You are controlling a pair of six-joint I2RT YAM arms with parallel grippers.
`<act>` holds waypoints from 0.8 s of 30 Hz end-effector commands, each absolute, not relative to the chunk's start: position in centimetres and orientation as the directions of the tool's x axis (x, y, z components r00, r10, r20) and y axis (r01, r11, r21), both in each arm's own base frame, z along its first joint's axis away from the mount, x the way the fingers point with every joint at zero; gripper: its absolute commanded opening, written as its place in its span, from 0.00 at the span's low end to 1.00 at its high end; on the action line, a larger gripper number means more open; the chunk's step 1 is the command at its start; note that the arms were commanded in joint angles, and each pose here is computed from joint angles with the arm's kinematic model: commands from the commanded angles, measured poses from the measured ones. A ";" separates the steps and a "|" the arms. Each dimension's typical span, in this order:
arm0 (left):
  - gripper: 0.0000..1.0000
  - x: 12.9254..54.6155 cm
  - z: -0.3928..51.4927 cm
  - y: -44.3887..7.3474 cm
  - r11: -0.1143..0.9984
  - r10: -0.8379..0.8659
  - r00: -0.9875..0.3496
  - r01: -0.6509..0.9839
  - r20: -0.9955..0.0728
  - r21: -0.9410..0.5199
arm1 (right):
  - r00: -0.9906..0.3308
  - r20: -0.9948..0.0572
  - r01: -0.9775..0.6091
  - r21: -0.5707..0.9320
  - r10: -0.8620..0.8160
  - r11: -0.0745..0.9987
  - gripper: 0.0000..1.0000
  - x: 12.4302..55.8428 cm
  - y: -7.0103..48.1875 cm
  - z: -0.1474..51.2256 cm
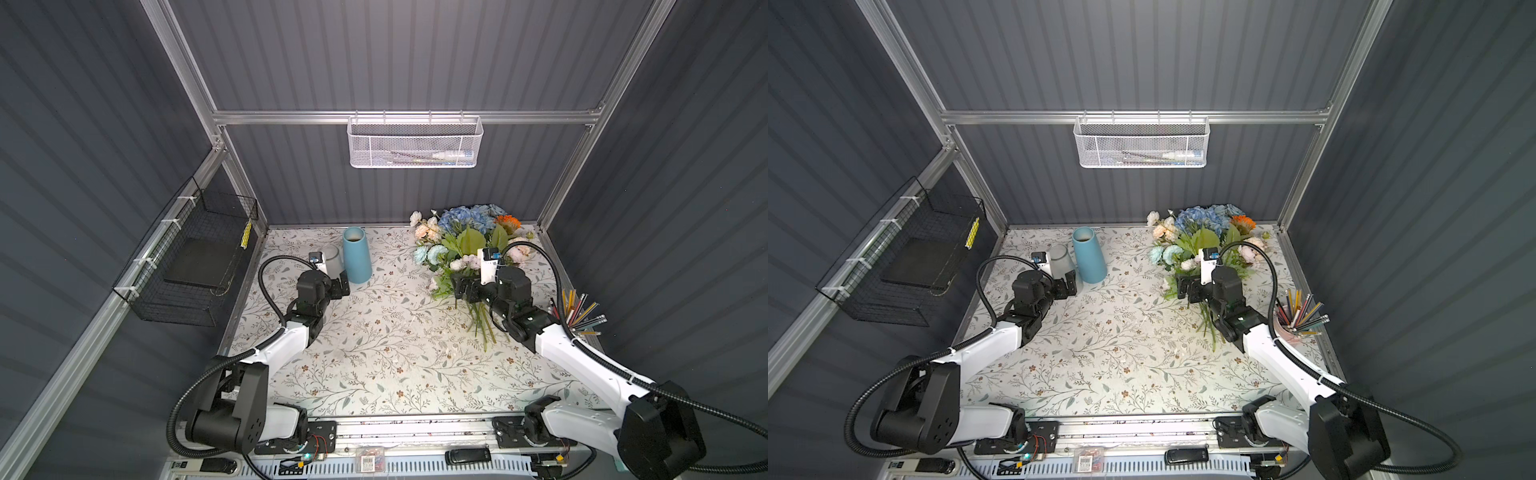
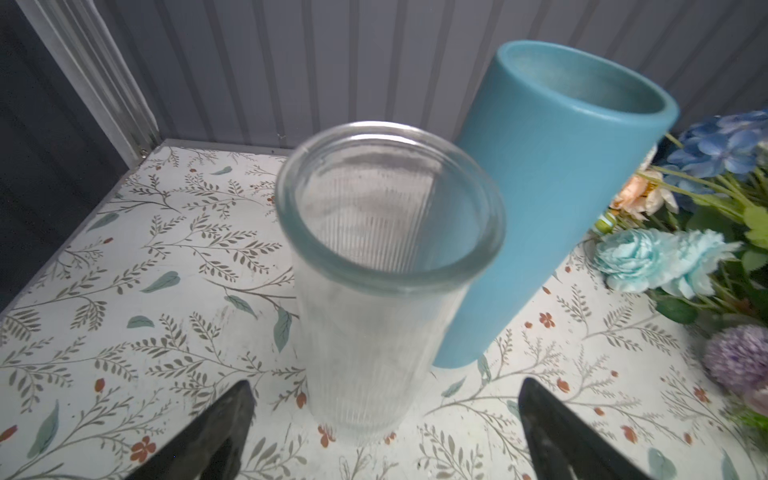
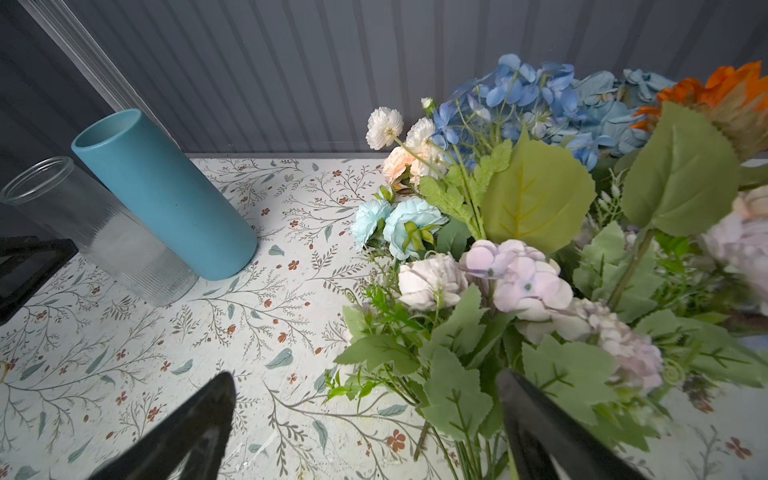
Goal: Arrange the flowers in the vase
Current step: 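Move left gripper to the clear glass vase while right gripper reaches the bouquet stems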
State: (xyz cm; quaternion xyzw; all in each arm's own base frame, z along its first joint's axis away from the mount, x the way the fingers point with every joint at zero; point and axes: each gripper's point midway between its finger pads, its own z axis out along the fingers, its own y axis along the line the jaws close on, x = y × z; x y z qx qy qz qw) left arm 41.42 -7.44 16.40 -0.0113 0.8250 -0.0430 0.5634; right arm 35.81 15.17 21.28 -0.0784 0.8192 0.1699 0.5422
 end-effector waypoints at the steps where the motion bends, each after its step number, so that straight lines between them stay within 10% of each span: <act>1: 0.99 42.9 18.5 -6.1 0.998 -0.045 -0.290 -0.046 -0.956 -0.033 | -0.366 -0.929 -0.336 0.190 0.057 0.922 0.99 35.6 15.5 23.1; 14: 0.99 46.2 18.3 -6.6 0.999 -0.032 -0.243 -0.050 -0.970 -0.021 | -0.344 -0.936 -0.323 0.190 0.071 0.927 0.99 36.1 15.4 23.4; 24: 0.79 47.6 17.8 -7.1 0.999 -0.018 -0.226 -0.037 -0.974 -0.010 | -0.282 -0.956 -0.284 0.159 0.076 0.945 0.99 35.7 14.0 24.9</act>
